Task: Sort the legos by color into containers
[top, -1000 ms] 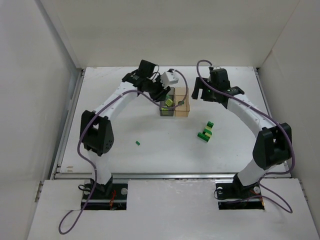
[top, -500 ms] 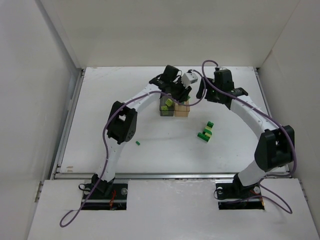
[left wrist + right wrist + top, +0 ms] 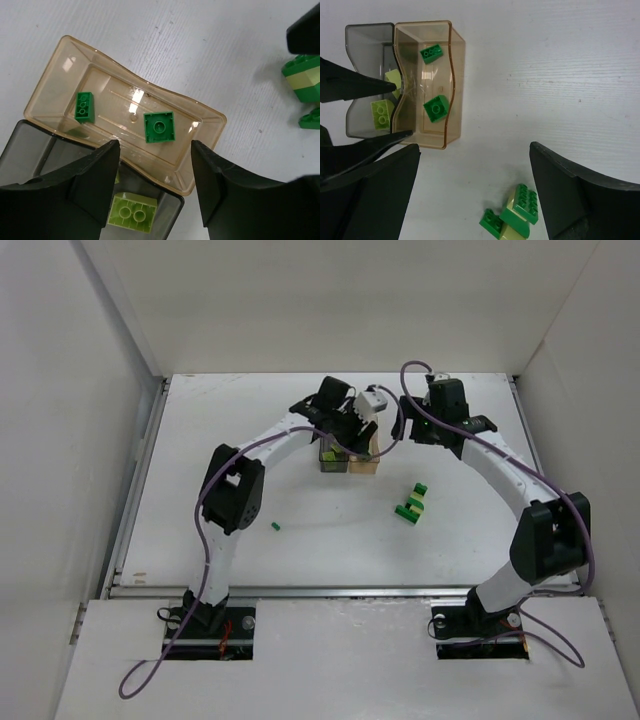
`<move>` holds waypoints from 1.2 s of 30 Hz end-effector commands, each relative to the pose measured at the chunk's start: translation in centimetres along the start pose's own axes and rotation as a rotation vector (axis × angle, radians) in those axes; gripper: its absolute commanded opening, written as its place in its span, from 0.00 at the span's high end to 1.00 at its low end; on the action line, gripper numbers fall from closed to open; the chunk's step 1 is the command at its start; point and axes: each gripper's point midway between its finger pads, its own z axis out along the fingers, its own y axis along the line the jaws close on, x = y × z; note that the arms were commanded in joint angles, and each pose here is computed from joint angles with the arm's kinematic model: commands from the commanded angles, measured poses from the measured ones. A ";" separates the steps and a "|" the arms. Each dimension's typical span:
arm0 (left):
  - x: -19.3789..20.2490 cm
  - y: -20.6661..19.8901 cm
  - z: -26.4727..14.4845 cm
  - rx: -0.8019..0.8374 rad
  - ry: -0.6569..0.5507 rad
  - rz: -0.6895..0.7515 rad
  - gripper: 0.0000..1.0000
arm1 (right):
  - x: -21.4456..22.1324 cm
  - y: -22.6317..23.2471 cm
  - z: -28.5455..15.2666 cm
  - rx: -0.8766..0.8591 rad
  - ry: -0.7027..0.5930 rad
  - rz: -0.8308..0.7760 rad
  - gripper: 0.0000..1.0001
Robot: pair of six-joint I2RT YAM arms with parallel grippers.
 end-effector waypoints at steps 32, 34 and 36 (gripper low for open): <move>19.1 17.3 -37.0 -1.180 -0.053 -0.920 0.44 | 24.4 31.4 0.2 -0.580 0.316 -0.960 0.30; 19.4 17.9 -36.6 -1.175 -0.040 -0.927 0.44 | 25.4 31.9 0.6 -0.588 0.336 -0.960 0.31; 19.2 18.5 -36.8 -1.189 -0.041 -0.911 0.44 | 25.3 32.3 1.0 -0.551 0.317 -0.966 0.33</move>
